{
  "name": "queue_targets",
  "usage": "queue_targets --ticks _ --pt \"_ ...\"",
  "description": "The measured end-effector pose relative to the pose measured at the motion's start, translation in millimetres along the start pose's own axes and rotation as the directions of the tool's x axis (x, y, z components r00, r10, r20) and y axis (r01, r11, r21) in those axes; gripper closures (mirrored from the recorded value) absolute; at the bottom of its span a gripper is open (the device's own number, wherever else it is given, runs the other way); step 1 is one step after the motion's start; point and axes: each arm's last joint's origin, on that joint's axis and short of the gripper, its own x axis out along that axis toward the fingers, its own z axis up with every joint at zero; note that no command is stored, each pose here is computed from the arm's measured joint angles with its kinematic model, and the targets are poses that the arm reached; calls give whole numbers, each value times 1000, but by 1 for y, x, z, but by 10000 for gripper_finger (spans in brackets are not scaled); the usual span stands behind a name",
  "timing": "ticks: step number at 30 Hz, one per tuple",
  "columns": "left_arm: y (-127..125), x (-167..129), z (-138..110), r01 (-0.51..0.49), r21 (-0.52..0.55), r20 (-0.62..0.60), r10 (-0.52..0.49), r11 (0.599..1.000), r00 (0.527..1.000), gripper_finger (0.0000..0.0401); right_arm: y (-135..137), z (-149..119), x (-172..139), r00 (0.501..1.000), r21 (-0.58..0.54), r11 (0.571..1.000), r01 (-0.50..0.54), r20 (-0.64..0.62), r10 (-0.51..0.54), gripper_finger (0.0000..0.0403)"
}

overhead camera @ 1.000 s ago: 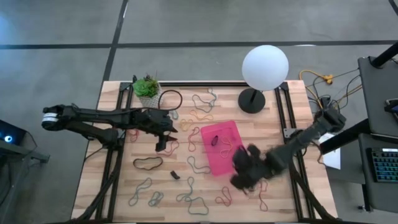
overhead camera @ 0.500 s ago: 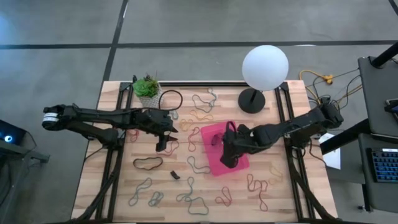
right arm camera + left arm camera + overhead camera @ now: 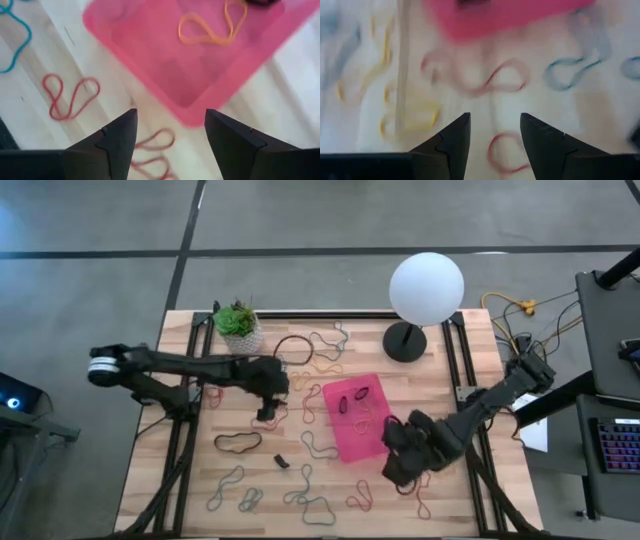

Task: Pick and place rubber bands into bin
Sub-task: Put the yellow rubber band into the pink bin

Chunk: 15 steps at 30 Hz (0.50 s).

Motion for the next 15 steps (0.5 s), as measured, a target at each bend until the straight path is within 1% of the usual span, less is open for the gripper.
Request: queue_targets --ticks 2,3,6,8,11,14,15 --pt "12 13 -8 -23 -97 -105 13 995 994 244 1 -8 2 1000 61 998 10 -9 -10 183" --pt "16 17 -13 -30 -122 -164 9 992 986 244 2 -11 2 1000 83 996 11 -10 -10 183" --pt "19 20 -23 -32 -150 -274 -11 988 962 244 3 -18 6 1000 121 992 27 -14 -26 183" --pt "17 16 -28 -31 -163 -319 -22 986 947 244 3 -20 9 999 123 991 47 -21 -45 183" --pt "13 5 -33 -32 -174 -325 -27 984 945 244 3 -22 14 998 100 993 67 -24 -65 183" --pt "10 -5 -39 -22 -103 -262 -5 994 965 244 2 -24 23 994 57 993 108 -14 -107 183" --pt "10 -6 -43 -43 -92 -242 20 995 970 244 2 -24 24 994 44 993 113 -14 -113 183"
